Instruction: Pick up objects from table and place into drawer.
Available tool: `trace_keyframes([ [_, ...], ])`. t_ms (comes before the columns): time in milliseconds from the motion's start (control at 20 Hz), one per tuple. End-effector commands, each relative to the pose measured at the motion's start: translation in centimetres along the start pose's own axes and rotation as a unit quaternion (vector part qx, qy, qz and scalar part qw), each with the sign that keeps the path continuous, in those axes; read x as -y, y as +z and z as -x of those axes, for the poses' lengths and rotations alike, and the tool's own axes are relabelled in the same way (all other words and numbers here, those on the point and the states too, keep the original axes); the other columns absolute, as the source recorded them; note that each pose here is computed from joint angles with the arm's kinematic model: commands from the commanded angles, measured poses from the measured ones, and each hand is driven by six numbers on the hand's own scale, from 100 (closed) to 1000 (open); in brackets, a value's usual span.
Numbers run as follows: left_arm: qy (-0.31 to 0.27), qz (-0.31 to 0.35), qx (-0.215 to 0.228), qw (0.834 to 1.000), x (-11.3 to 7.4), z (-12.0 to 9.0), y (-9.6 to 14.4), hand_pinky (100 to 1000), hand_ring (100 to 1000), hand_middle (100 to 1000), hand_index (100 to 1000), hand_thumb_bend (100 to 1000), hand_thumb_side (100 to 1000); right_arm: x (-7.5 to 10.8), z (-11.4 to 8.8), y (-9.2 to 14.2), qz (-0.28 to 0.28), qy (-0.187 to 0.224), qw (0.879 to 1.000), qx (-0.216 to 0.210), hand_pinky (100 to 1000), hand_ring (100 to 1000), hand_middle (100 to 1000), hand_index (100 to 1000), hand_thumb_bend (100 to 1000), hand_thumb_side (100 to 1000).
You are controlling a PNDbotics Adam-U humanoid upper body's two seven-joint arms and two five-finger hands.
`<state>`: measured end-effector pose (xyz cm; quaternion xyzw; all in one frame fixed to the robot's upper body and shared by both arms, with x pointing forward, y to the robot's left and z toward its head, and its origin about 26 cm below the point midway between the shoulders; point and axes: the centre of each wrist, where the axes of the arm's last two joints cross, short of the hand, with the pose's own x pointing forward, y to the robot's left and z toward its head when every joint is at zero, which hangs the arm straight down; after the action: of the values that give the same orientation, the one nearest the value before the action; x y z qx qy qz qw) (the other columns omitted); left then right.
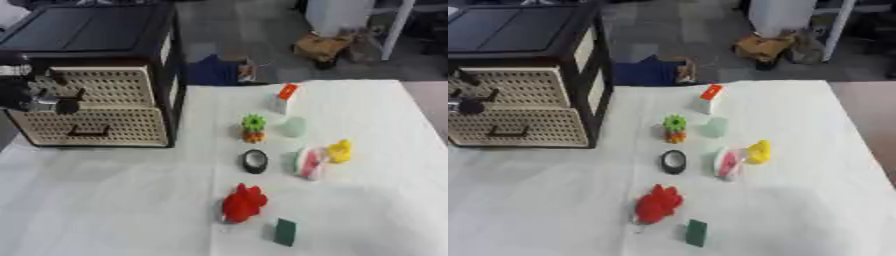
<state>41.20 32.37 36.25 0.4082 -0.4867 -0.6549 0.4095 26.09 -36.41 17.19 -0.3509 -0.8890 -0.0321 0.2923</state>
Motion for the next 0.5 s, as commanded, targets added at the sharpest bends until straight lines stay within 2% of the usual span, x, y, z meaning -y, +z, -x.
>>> trace_keyframes([
  [50, -0.010, -0.018, -0.013, 1.000, -1.24, 0.44, 0.75, 100, 100, 100, 931, 627, 1000, 0.16, -0.54, -0.67, -0.002, 0.003, 1.000, 0.018, 678, 635, 619, 842, 100, 1000],
  [500, -0.025, 0.005, -0.026, 0.999, -0.55, 0.55, 0.03, 100, 100, 100, 930, 657, 1000, 0.10, -0.55, -0.68, 0.000, 0.001, 1.000, 0.018, 678, 634, 617, 842, 100, 1000],
])
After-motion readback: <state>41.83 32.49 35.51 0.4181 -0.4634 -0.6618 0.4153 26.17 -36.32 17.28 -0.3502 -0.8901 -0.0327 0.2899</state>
